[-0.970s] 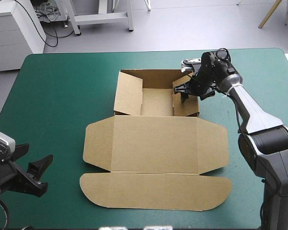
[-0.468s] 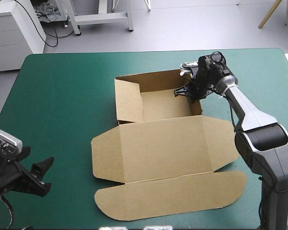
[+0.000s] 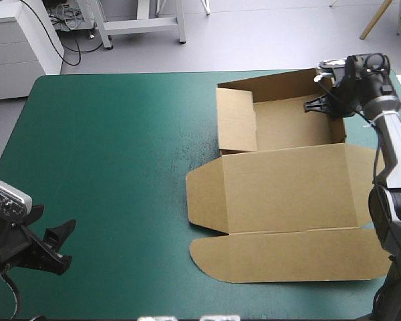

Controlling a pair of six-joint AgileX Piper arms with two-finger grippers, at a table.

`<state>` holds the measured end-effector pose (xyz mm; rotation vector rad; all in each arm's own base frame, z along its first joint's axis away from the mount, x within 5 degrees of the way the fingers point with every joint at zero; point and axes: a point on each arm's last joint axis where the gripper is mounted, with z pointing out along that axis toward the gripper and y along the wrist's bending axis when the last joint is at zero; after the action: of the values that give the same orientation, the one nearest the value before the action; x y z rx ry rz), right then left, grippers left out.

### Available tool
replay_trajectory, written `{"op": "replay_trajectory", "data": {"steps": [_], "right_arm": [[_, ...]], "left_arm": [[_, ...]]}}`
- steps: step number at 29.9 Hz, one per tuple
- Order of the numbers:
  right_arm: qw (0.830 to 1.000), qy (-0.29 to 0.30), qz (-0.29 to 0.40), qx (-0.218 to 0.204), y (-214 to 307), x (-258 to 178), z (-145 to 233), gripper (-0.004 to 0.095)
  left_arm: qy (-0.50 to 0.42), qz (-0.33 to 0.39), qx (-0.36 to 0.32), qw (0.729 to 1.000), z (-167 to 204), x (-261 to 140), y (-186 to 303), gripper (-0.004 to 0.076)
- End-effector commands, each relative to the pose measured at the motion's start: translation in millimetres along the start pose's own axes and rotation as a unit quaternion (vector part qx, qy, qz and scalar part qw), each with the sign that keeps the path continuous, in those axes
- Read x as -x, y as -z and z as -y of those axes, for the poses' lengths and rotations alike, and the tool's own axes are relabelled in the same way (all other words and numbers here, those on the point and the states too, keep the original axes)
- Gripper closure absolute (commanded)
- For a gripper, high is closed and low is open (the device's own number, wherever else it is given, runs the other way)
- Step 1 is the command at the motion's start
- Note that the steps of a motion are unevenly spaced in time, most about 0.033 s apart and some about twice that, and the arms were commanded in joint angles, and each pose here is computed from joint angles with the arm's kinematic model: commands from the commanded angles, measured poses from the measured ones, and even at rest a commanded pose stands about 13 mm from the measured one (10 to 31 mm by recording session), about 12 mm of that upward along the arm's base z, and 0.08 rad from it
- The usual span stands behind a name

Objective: Fold the box

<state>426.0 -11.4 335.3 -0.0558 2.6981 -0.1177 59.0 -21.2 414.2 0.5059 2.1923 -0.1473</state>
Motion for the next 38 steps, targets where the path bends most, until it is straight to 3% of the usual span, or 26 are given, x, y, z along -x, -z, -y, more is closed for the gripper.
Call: {"op": "replay_trajectory", "data": {"steps": [1, 7, 12, 21, 23, 25, 30, 32, 38], "right_arm": [[0.997, -0.026, 0.057, -0.038, 41.8, -1.2, 41.6, 0.0926], [0.992, -0.058, 0.042, -0.101, 30.2, -15.2, 92.4, 0.0925], [0.989, -0.090, 0.002, -0.119, 4.6, -43.3, 134.0, 0.0926], [0.990, -0.119, -0.024, -0.076, -28.0, -76.0, 156.1, 0.0910], [0.990, -0.114, -0.021, -0.074, -29.2, -76.0, 155.7, 0.0830], [0.991, -0.115, -0.012, -0.068, -29.4, -74.2, 154.9, 0.0686], [0.991, -0.119, 0.000, -0.053, -28.8, -71.9, 152.1, 0.0260], [0.991, -0.121, 0.008, -0.055, -21.4, -71.0, 151.7, 0.0229], [0.986, -0.116, 0.066, -0.100, 34.6, -64.7, 152.8, 0.0277]], "left_arm": [[-0.002, -0.016, -0.005, 1.000, 0.6, -0.1, 2.8, 0.0281], [-0.006, -0.013, 0.004, 1.000, -1.0, 0.5, 2.8, 0.0283], [-0.009, -0.015, 0.013, 1.000, -2.8, 0.1, 2.9, 0.0283], [-0.013, -0.009, 0.025, 1.000, -4.9, 1.4, 2.9, 0.0283], [-0.014, -0.009, 0.027, 0.999, -5.4, 1.4, 2.9, 0.0283], [-0.014, -0.009, 0.027, 0.999, -5.4, 1.4, 2.9, 0.0283], [-0.015, -0.012, 0.031, 0.999, -6.0, 0.8, 3.0, 0.0283], [-0.015, -0.012, 0.031, 0.999, -6.0, 0.8, 3.0, 0.0283], [-0.016, -0.012, 0.036, 0.999, -6.9, 0.8, 3.0, 0.0283]]}}
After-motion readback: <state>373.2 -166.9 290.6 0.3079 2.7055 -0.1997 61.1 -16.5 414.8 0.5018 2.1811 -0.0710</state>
